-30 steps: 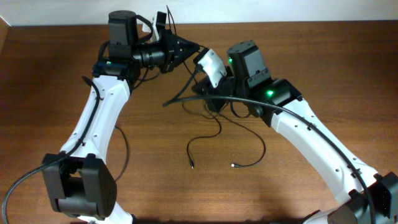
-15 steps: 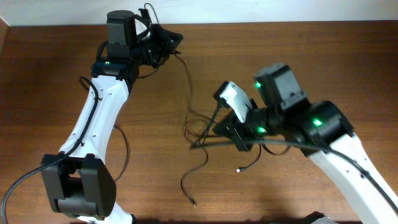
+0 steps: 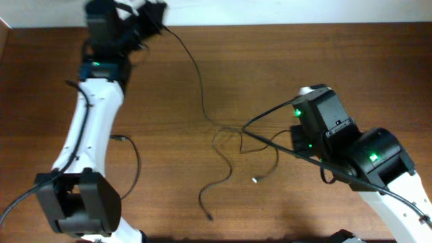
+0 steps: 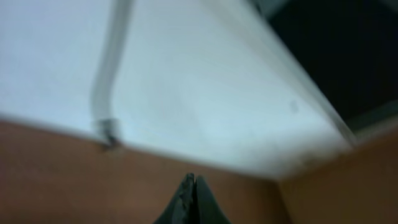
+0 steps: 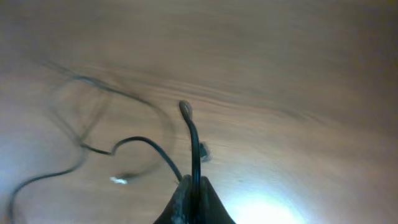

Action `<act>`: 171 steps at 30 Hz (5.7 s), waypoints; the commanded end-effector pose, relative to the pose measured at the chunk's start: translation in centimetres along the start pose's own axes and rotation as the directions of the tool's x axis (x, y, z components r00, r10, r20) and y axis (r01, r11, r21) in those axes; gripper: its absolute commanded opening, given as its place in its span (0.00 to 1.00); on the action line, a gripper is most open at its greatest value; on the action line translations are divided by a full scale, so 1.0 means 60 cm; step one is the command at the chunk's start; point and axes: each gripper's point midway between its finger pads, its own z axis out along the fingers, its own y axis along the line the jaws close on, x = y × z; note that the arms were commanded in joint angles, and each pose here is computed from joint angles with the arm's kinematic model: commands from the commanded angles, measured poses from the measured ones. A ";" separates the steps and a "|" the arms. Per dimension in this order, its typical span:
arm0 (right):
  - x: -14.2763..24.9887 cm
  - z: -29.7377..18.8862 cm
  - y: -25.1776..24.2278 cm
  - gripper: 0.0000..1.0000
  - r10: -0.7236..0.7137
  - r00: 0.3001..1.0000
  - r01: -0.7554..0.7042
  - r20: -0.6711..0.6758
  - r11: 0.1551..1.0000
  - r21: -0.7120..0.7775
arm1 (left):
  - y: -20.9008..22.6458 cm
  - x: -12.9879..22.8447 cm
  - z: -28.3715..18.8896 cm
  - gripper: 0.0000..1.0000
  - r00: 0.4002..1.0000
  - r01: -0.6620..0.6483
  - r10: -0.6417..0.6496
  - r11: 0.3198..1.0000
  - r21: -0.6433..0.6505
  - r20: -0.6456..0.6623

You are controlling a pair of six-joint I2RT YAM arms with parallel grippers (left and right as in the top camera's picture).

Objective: Untangle cables

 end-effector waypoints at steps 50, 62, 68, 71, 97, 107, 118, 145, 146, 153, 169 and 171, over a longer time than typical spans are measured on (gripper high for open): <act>0.023 0.100 -0.222 0.04 0.689 0.722 -0.644 -0.056 0.700 0.309 | 0.553 -0.298 -0.589 0.00 0.868 0.449 0.101 0.257 -0.856 0.486; 0.049 0.100 -0.212 0.04 0.675 0.727 -0.605 -0.128 0.717 0.347 | 0.734 -0.037 -0.335 0.91 0.926 0.322 -0.260 0.157 -0.934 0.275; 0.043 0.102 -0.212 0.04 0.676 0.728 -0.612 -0.114 0.715 0.338 | 0.670 -0.014 -0.320 0.99 0.645 0.672 -0.707 0.341 -0.658 0.292; 0.048 0.101 -0.207 0.04 0.676 0.724 -0.609 -0.135 0.719 0.334 | 0.651 -0.023 -0.334 0.99 0.580 0.735 -0.774 0.362 -0.574 0.254; 0.050 0.107 -0.181 0.04 0.643 0.737 -0.593 -0.206 0.763 0.258 | 0.522 -0.097 -0.349 0.99 0.764 0.549 -0.633 0.532 -0.644 0.128; 0.069 0.125 -0.177 0.04 0.620 0.748 -0.564 -0.238 0.782 0.267 | 0.439 -0.065 -0.329 0.99 0.437 0.805 -0.896 0.348 -0.480 0.083; 0.067 0.125 -0.177 0.04 0.621 0.748 -0.565 -0.235 0.781 0.265 | 0.473 0.075 -0.425 0.99 0.048 0.703 -0.875 -0.312 -0.639 0.481; -0.068 0.164 0.063 0.99 0.037 0.994 -0.078 -0.105 0.905 -0.418 | 0.217 0.158 -0.142 0.99 0.656 0.138 -0.411 0.890 -0.435 -0.633; -0.073 0.166 0.048 0.99 0.078 0.991 -0.111 -0.105 0.924 -0.366 | 0.193 0.176 -0.128 0.99 0.642 0.119 -0.385 0.905 -0.409 -0.664; -0.064 0.135 -0.143 0.99 0.482 0.874 -0.472 -0.064 0.872 0.127 | 0.079 0.323 -0.071 0.99 0.532 -0.249 -0.144 0.915 -0.316 -0.834; 0.001 0.025 -0.285 0.99 0.664 0.747 -0.651 0.035 0.720 0.239 | -0.084 0.654 0.033 0.99 0.276 -0.717 0.350 0.695 0.051 -0.895; 0.001 0.025 -0.285 0.99 0.664 0.747 -0.651 0.035 0.720 0.239 | -0.078 0.703 0.030 0.99 0.221 -0.725 0.349 0.683 0.086 -0.911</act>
